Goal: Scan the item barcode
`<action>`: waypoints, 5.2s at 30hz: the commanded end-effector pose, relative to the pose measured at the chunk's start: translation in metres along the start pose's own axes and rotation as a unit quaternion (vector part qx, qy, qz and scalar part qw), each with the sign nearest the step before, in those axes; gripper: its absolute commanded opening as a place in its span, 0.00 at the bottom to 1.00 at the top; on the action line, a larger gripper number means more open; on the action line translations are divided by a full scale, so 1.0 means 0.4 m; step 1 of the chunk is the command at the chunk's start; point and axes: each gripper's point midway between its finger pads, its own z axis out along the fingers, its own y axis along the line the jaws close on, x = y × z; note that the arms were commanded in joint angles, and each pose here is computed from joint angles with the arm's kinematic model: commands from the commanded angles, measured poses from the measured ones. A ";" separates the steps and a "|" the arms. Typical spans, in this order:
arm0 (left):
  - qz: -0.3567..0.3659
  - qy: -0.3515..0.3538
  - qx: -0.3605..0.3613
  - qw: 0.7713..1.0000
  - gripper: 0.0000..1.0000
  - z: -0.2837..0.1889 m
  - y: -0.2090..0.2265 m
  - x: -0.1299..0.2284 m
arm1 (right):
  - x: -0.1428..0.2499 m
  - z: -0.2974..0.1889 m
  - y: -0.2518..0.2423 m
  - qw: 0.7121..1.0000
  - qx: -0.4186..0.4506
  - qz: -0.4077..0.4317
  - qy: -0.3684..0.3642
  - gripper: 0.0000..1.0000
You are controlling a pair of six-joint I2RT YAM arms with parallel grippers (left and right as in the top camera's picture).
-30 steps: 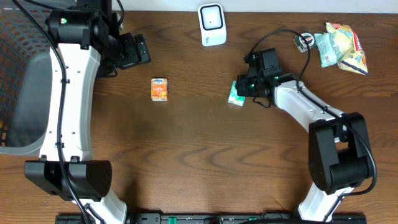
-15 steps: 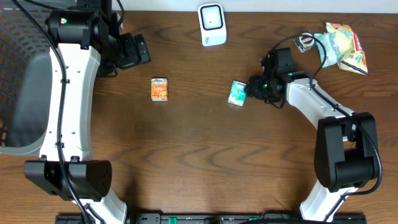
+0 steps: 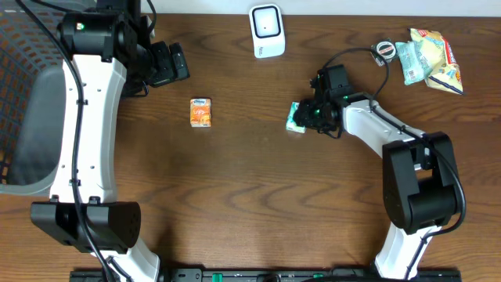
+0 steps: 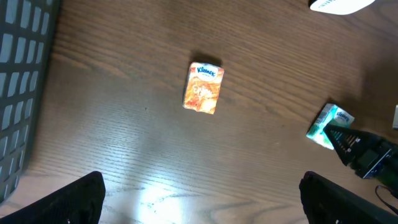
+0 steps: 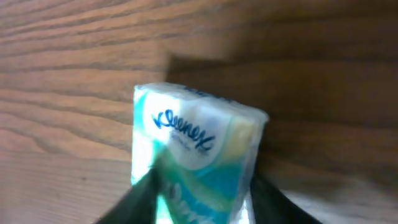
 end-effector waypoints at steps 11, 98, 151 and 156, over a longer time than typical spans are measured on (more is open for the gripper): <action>0.000 -0.001 -0.008 1.000 0.98 0.002 0.011 -0.004 | -0.017 -0.139 0.125 0.978 -0.200 -0.050 0.012 0.01; 0.000 0.000 -0.008 1.000 0.98 0.002 0.011 -0.004 | -0.602 -0.252 -0.273 0.865 0.420 -0.244 -0.123 0.01; 0.000 -0.001 -0.008 1.000 0.98 0.002 0.011 -0.004 | -0.023 0.119 0.565 0.979 -0.041 -0.194 -0.038 0.72; 0.000 -0.001 -0.008 1.000 0.98 0.002 0.011 -0.004 | 0.019 0.156 0.566 0.978 -0.039 -0.202 -0.038 0.70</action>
